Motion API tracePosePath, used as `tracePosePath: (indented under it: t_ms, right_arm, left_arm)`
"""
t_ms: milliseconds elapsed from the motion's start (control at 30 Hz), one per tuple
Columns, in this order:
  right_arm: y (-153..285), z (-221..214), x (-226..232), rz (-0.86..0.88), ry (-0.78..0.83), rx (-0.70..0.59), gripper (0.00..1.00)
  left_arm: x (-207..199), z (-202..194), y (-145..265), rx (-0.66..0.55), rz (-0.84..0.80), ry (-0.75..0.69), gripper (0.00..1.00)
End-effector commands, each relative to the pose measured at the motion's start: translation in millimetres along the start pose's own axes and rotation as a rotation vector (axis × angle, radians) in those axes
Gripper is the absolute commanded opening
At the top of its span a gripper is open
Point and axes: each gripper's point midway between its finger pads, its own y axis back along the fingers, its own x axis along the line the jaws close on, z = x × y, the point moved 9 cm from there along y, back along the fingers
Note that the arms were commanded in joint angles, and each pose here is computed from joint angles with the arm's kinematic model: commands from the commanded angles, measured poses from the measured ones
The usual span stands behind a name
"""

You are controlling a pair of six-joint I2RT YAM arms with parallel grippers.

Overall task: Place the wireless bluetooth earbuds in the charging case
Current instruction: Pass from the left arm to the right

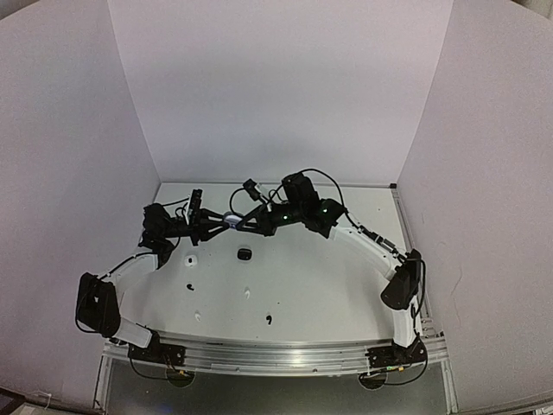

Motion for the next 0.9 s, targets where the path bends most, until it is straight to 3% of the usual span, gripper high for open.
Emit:
tracePosePath:
  t_ms: [0,233,300,600,767,867]
  right_arm:
    - [7,16,14,0.018,0.027,-0.055,0.0]
    - [14,17,14,0.009,0.044,-0.061,0.0]
    - [14,17,14,0.012,0.049,-0.061,0.0]
    - [32,7,0,-0.029,0.017,-0.046,0.0]
    - [59,-11,-23,-0.082,-0.059,-0.013,0.0]
    - [83,-44,-54,-0.145,-0.169,0.076,0.0]
  left_arm:
    - [-2,12,-5,-0.016,-0.024,-0.111,0.0]
    - [-1,10,-5,-0.012,-0.022,-0.106,0.0]
    - [-1,9,-5,-0.013,-0.017,-0.1,0.05]
    - [2,3,-2,-0.008,0.043,-0.101,0.98]
    - [7,-6,7,0.023,0.098,-0.089,0.99]
    - [11,-10,13,0.044,0.14,-0.088,1.0]
